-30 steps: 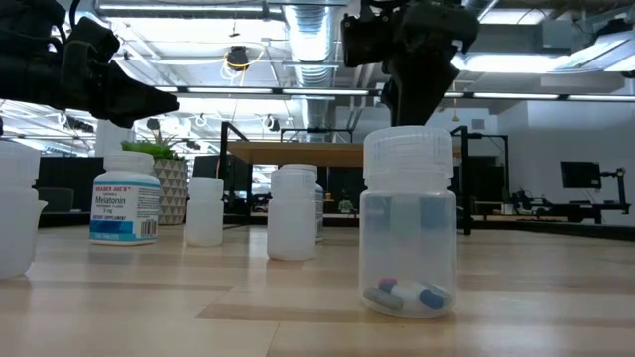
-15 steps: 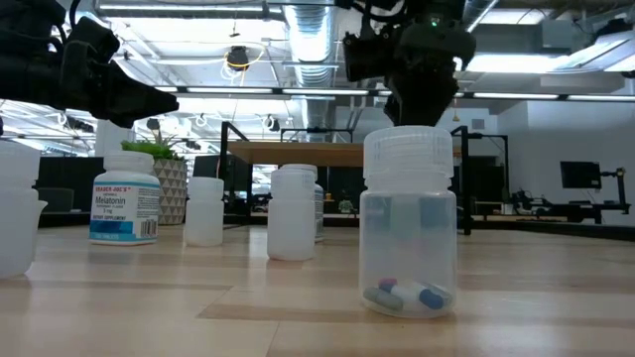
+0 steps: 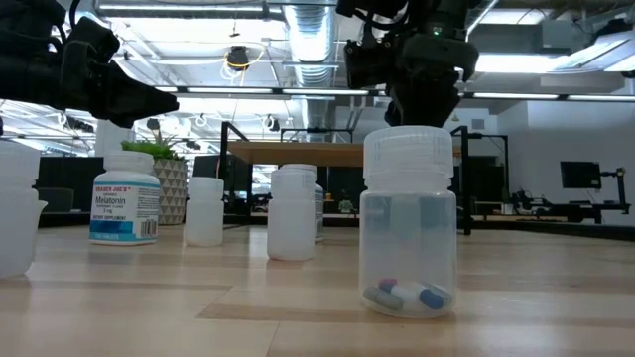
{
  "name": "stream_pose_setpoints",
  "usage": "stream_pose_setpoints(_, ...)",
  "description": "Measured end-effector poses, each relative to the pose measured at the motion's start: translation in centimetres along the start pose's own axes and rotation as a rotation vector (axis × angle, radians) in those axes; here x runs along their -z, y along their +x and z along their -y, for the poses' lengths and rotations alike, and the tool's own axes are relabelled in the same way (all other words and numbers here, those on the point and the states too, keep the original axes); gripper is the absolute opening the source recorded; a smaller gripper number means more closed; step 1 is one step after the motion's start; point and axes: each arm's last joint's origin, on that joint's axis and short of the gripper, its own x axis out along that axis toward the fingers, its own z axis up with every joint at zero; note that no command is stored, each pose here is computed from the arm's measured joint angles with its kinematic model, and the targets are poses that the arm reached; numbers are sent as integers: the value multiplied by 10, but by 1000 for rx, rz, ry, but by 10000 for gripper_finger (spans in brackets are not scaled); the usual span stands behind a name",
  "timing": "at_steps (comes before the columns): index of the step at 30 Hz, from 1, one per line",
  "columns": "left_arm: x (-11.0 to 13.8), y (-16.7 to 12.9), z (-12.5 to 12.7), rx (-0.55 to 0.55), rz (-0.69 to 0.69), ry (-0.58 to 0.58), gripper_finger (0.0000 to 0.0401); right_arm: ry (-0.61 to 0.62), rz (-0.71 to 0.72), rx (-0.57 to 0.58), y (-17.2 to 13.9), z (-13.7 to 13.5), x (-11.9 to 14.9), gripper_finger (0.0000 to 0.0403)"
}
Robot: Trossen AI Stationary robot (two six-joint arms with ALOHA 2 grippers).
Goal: Pick and place medicine bottles onto shelf by color
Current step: Put the top transparent pill bottle aligned with the other transparent pill bottle on the shelf
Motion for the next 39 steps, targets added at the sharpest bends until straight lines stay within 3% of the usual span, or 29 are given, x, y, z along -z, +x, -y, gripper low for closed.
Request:
stream_pose_setpoints(29,0,0,0,-1,0,-2,121,-1,50,-12,15,0,4,223)
stream_pose_setpoints(39,0,0,0,-1,0,-2,121,-74,42,-7,15,1,5,223)
